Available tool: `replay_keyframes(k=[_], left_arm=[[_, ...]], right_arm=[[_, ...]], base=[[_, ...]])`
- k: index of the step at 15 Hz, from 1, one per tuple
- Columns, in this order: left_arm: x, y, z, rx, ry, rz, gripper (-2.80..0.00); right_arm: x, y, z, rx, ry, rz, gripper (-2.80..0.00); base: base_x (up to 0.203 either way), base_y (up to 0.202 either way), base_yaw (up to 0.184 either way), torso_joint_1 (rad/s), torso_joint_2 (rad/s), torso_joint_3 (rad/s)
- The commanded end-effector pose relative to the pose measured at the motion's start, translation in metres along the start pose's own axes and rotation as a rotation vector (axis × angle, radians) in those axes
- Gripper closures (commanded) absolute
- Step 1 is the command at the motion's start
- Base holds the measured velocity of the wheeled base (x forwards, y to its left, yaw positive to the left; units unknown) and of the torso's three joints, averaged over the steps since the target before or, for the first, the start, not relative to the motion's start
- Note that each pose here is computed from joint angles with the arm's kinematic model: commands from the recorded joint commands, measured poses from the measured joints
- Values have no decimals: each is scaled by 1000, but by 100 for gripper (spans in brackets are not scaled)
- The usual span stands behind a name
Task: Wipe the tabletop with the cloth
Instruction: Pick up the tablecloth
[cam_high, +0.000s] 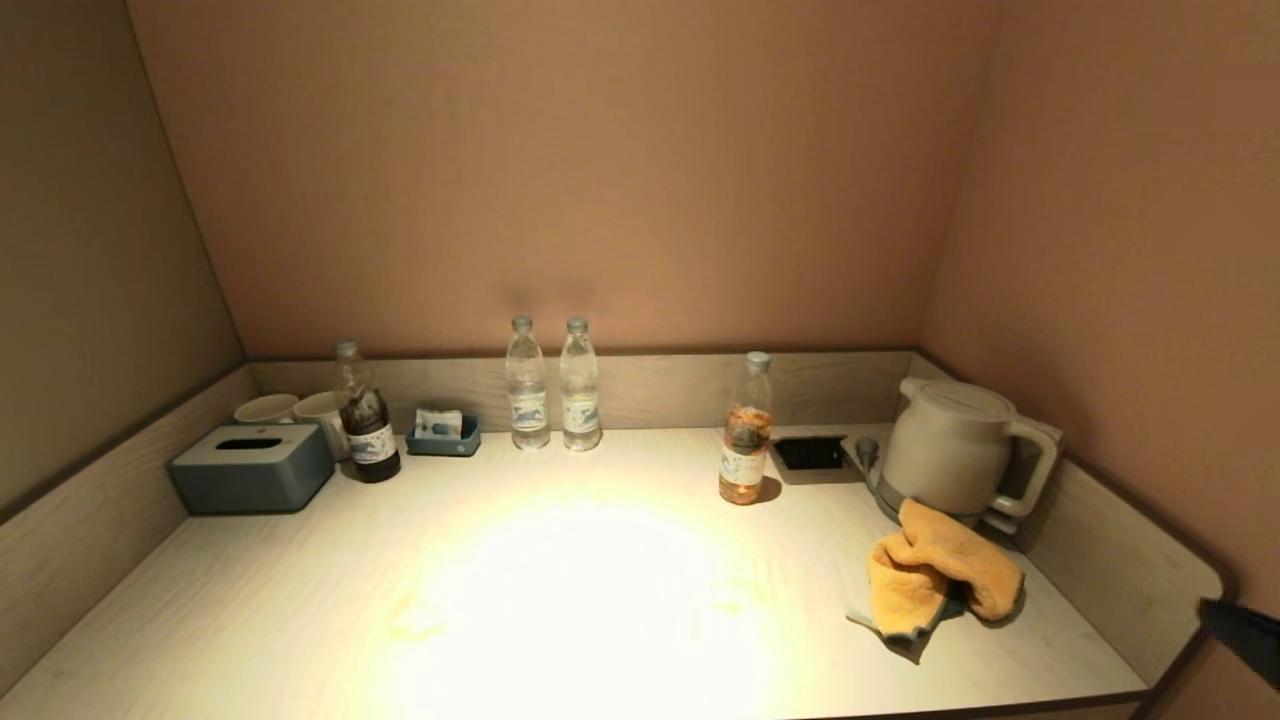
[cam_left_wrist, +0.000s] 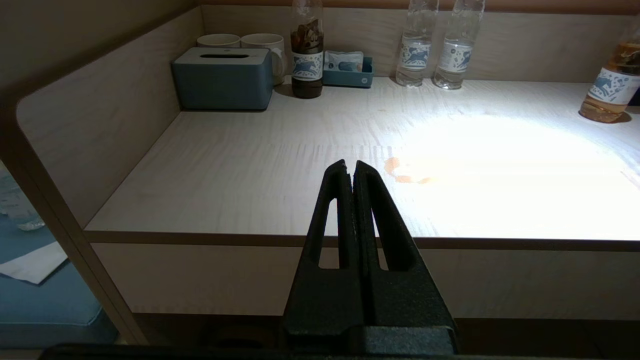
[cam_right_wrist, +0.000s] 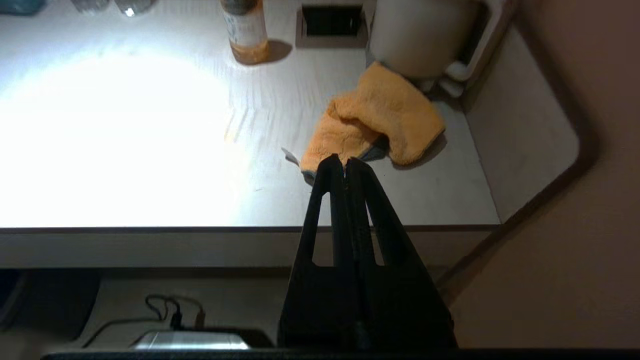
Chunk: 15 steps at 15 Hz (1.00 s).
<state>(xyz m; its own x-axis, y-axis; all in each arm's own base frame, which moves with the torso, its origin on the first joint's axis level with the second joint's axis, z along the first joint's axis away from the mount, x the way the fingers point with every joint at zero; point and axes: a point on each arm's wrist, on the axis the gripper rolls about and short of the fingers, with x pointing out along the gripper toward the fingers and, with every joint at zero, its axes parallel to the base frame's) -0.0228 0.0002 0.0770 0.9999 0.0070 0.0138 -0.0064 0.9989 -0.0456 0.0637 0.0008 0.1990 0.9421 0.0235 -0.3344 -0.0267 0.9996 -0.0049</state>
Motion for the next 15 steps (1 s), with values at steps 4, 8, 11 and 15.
replay_keyframes(k=[4,8,11,15], left_arm=[[0,0,0,-1,-2,1,0],[0,0,0,-1,-2,1,0],[0,0,0,-1,-2,1,0],[0,0,0,-1,-2,1,0]], right_arm=[[224,-7,14,81,469,-45,0],[321,-11,9,147,509,-94,0],[342,-24,-4,171,549,-148,0],[338,-33,-6,175,572,-183,0]], base=[[0,0,0,0,0,0],[0,0,0,0,0,0],[0,0,0,0,0,0],[0,0,0,0,0,0]])
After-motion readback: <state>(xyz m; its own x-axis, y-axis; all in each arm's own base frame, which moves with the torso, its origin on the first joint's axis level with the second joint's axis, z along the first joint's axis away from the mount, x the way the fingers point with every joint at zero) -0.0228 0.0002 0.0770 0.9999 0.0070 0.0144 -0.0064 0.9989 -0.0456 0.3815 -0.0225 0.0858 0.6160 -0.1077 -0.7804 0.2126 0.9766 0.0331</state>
